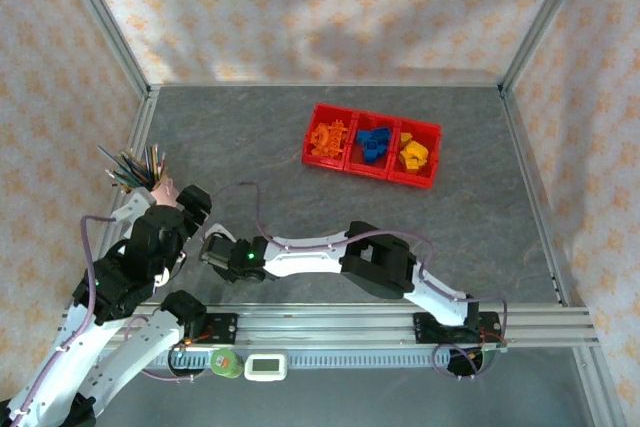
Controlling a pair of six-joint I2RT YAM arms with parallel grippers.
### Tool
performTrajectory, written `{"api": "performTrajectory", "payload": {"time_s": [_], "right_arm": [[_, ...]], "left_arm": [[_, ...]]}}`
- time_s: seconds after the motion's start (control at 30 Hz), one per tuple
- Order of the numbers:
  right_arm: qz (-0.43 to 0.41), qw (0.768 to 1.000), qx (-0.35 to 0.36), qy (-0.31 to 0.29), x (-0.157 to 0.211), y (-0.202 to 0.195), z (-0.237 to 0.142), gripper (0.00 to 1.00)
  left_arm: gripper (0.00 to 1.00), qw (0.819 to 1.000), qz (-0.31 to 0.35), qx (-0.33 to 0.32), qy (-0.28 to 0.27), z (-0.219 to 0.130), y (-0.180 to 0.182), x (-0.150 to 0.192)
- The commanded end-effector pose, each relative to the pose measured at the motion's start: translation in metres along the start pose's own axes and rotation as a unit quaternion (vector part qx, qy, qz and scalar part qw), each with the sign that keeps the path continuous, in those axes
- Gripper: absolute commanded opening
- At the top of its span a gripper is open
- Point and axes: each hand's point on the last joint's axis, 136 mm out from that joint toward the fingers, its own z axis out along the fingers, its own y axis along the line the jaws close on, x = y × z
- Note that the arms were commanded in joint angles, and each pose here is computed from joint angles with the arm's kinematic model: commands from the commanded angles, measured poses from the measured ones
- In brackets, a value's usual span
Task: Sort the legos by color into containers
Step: Pick up the lego from the bottom-left of the table, then place the lego in the container.
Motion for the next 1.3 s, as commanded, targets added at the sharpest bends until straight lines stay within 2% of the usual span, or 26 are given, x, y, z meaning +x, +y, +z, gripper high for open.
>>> {"api": "performTrajectory", "payload": {"time_s": [0.0, 0.13, 0.27, 0.47, 0.63, 0.73, 1.03, 1.13, 1.27], "right_arm": [[-0.003, 1.0, 0.014, 0.012, 0.006, -0.003, 0.0, 0.37], [0.014, 1.0, 0.004, -0.007, -0.009, -0.003, -0.017, 0.31], [0.042, 0.999, -0.001, -0.027, -0.026, -0.015, -0.041, 0.3], [0.119, 0.992, 0.015, -0.046, -0.033, -0.069, -0.081, 0.29], [0.205, 0.974, 0.072, -0.057, -0.023, -0.152, -0.119, 0.29], [0.266, 0.955, 0.119, -0.063, -0.011, -0.214, -0.144, 0.29], [0.433, 0.857, 0.264, -0.096, 0.053, -0.411, -0.218, 0.33], [0.463, 0.828, 0.302, -0.094, 0.077, -0.463, -0.229, 0.33], [0.474, 0.813, 0.328, -0.08, 0.094, -0.506, -0.221, 0.32]], "left_arm": [[0.99, 1.0, 0.002, -0.014, -0.01, 0.002, 0.007, -0.002], [0.99, 1.0, 0.004, -0.006, -0.008, 0.001, 0.002, -0.003], [0.99, 1.0, 0.012, 0.008, -0.004, 0.001, -0.007, -0.003], [0.99, 0.999, 0.032, 0.041, -0.006, 0.001, -0.032, -0.008], [0.99, 0.995, 0.054, 0.086, -0.006, 0.01, -0.067, -0.008], [0.99, 0.991, 0.073, 0.111, 0.015, 0.023, -0.089, 0.003], [0.99, 0.966, 0.13, 0.2, 0.102, 0.073, -0.152, 0.061], [0.99, 0.959, 0.147, 0.211, 0.117, 0.088, -0.165, 0.074], [0.99, 0.955, 0.159, 0.219, 0.119, 0.102, -0.173, 0.082]]}}
